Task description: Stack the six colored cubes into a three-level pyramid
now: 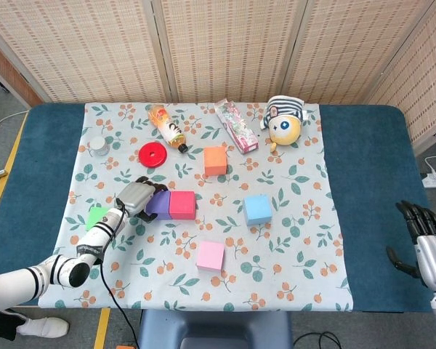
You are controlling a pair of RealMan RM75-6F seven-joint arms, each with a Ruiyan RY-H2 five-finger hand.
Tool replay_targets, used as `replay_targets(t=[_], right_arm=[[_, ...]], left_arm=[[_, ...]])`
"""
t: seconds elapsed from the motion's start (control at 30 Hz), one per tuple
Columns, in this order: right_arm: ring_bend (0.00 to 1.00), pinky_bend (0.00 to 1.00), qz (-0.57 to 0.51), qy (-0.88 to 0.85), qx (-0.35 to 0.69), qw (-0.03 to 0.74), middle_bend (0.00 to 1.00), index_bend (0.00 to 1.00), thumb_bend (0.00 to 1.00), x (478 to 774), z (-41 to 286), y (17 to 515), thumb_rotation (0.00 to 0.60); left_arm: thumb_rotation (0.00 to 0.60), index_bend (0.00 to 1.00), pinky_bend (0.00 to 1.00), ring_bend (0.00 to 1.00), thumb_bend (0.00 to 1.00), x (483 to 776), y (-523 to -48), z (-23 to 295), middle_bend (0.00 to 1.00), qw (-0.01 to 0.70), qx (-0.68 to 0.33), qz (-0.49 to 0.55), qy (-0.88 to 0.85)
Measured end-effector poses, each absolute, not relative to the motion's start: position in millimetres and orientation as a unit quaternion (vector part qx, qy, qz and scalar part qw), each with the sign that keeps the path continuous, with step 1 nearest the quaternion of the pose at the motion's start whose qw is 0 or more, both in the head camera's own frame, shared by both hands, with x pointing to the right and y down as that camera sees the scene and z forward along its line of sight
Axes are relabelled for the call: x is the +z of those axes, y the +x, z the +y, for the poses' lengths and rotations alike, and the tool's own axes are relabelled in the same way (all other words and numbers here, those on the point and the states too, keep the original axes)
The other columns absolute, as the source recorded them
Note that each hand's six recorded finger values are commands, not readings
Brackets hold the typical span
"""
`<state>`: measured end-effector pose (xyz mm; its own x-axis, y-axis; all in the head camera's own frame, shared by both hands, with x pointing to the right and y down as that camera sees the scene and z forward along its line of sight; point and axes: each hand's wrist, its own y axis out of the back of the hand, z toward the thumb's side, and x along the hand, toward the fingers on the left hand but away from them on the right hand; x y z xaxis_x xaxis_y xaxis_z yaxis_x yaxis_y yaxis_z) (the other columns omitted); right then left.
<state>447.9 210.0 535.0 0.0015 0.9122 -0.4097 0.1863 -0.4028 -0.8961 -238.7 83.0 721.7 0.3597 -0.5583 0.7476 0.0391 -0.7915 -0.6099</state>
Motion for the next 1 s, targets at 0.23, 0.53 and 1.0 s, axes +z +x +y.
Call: replay_targets(t=[0.23, 0.53, 1.0], right_arm=[[0.00, 0.06, -0.439, -0.626, 0.557, 0.326, 0.05, 0.00, 0.00, 534.9, 211.1, 449.7, 0.600], [0.00, 0.06, -0.439, -0.626, 0.556, 0.326, 0.05, 0.00, 0.00, 535.0, 210.9, 450.1, 0.600], [0.00, 0.06, -0.440, -0.627, 0.555, 0.326, 0.05, 0.00, 0.00, 534.5, 211.5, 450.8, 0.600]], left_arm=[[0.600, 0.30, 0.10, 0.20, 0.35, 725.1, -238.1, 83.6, 0.36, 0.274, -0.543, 0.167, -0.776], [0.600, 0.22, 0.09, 0.15, 0.36, 726.1, -237.2, 86.7, 0.28, 0.270, -0.544, 0.161, -0.777], [0.600, 0.11, 0.09, 0.01, 0.36, 722.0, -236.8, 89.0, 0.12, 0.274, -0.545, 0.159, -0.776]])
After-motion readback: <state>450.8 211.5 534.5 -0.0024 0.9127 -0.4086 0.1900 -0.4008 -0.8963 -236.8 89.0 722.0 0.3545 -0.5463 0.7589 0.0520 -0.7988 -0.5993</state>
